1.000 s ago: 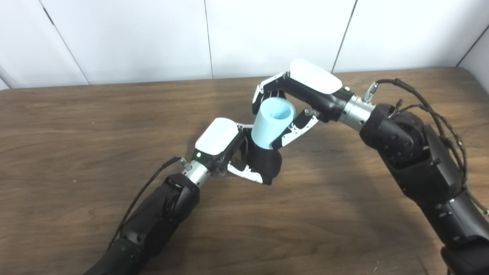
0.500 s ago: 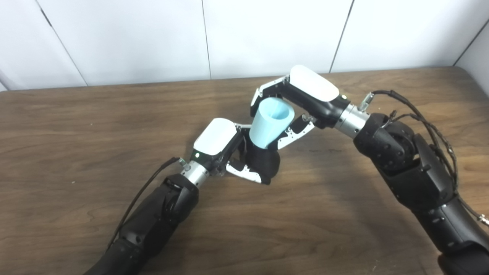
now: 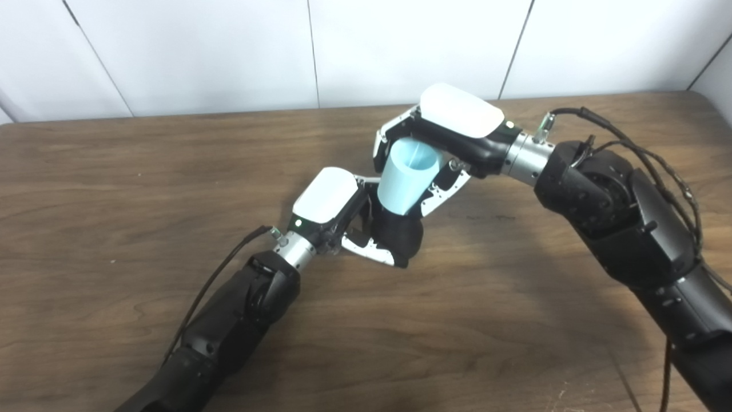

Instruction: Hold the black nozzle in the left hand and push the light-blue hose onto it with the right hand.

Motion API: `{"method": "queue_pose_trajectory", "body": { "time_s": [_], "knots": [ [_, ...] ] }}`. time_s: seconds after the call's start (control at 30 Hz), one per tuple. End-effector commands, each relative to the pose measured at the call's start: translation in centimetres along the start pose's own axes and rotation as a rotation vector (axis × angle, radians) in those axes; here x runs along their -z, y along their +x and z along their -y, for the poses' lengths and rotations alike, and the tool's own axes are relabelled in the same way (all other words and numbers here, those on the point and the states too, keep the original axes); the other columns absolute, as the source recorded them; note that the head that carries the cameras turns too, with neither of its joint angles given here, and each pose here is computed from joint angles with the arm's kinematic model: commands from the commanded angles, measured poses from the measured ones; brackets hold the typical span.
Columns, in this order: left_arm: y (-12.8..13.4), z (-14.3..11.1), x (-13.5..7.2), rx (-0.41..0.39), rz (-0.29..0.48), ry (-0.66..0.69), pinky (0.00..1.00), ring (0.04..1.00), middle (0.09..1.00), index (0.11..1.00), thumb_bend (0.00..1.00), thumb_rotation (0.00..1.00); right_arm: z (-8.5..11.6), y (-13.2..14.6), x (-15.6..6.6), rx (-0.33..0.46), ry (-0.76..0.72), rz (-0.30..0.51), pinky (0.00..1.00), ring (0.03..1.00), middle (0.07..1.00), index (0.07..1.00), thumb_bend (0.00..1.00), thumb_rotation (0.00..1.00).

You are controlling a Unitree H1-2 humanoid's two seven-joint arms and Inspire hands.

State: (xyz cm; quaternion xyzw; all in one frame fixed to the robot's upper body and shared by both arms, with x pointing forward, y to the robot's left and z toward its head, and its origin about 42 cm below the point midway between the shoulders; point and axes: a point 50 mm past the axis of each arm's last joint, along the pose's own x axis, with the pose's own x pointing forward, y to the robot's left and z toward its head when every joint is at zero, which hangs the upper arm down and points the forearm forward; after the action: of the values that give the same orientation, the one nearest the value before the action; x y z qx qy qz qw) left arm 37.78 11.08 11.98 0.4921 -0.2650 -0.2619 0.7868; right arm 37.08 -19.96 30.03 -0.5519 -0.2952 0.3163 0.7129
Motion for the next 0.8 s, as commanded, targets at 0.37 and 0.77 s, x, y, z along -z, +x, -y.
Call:
{"method": "queue_pose_trajectory", "body": {
  "time_s": [0.37,0.77],
  "knots": [
    [-4.3,4.7,1.1,0.25,-0.09,-0.009,0.31,0.395,0.413,0.502,0.52,0.0,0.0,-0.8,0.5,-0.082,0.016,-0.097,0.41,0.535,0.638,0.77,0.87,0.12],
    [-4.3,4.9,1.1,0.251,-0.09,-0.001,0.3,0.381,0.407,0.501,0.52,0.0,1.5,-1.0,0.8,0.022,0.07,-0.162,0.57,0.765,0.871,0.963,0.92,0.2]
  ]
}}
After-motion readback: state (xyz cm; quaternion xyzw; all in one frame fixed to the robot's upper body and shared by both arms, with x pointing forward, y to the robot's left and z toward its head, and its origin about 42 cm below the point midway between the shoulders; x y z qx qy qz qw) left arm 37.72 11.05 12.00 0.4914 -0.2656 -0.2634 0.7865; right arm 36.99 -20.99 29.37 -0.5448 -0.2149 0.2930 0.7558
